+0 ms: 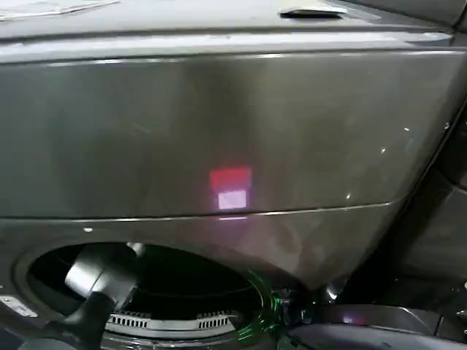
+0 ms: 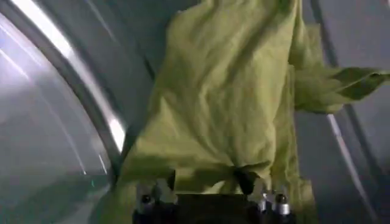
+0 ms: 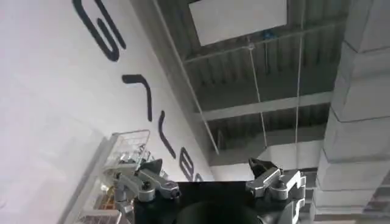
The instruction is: Grasp the clothes from the dryer.
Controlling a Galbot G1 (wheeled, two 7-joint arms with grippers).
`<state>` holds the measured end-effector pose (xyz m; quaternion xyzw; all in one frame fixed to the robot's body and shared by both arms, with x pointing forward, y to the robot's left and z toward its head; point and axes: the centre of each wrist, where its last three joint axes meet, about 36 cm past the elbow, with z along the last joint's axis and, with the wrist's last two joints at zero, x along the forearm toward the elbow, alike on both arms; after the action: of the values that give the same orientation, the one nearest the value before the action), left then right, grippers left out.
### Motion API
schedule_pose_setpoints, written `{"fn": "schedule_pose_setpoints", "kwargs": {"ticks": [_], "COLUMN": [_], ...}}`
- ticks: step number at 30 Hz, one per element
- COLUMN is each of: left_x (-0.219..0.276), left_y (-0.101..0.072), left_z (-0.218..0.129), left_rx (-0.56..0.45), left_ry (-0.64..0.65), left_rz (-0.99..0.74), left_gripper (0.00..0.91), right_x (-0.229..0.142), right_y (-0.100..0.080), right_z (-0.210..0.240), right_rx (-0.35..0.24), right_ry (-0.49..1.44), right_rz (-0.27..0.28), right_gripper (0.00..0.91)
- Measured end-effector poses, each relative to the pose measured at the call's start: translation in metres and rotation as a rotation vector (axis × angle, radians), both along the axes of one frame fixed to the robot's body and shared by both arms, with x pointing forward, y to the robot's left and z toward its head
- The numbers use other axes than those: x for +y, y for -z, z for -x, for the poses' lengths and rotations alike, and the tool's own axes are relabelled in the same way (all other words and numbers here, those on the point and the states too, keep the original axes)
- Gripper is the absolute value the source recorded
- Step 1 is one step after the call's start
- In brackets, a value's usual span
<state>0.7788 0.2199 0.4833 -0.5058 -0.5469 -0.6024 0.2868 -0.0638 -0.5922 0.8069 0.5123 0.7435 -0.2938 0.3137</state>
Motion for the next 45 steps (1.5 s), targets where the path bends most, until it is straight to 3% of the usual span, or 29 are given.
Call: {"fn": "schedule_pose_setpoints", "kwargs": {"ticks": [3,16,23,28,33,40,45], "left_x": [-0.003,-0.001,0.0,0.004,0.014,0.012,0.01], "left_y": [-0.002,-0.008,-0.01,-0.01,0.008,0.041,0.055], "left_z": [-0.001,-0.003,-0.002,0.002,0.019,0.07,0.114], "left_rx": [0.001,0.007,-0.05,-0.141,-0.286,-0.513,-0.687], "left_ry": [0.006,0.026,-0.017,-0.082,-0.193,-0.403,-0.578], "left_rz": [-0.003,-0.014,0.098,0.254,0.446,0.744,0.949], "left_gripper": [0.0,0.0,0.0,0.0,0.0,0.0,0.0], "right_x": [-0.001,-0.001,-0.003,-0.002,0.002,0.003,0.004], "right_y": [0.001,0.003,0.006,0.009,0.008,0.004,0.003], "right_z": [-0.001,-0.002,-0.002,-0.003,-0.005,-0.004,-0.002], "right_rx": [0.0,-0.004,-0.01,-0.019,-0.013,-0.016,-0.021], "right_ry": [-0.001,-0.002,-0.002,0.003,0.013,0.034,0.042], "right_rz": [-0.002,-0.005,-0.009,-0.017,-0.019,-0.013,-0.007], "right_gripper": [0.907,0.907,0.907,0.907,0.907,0.907,0.907]}}
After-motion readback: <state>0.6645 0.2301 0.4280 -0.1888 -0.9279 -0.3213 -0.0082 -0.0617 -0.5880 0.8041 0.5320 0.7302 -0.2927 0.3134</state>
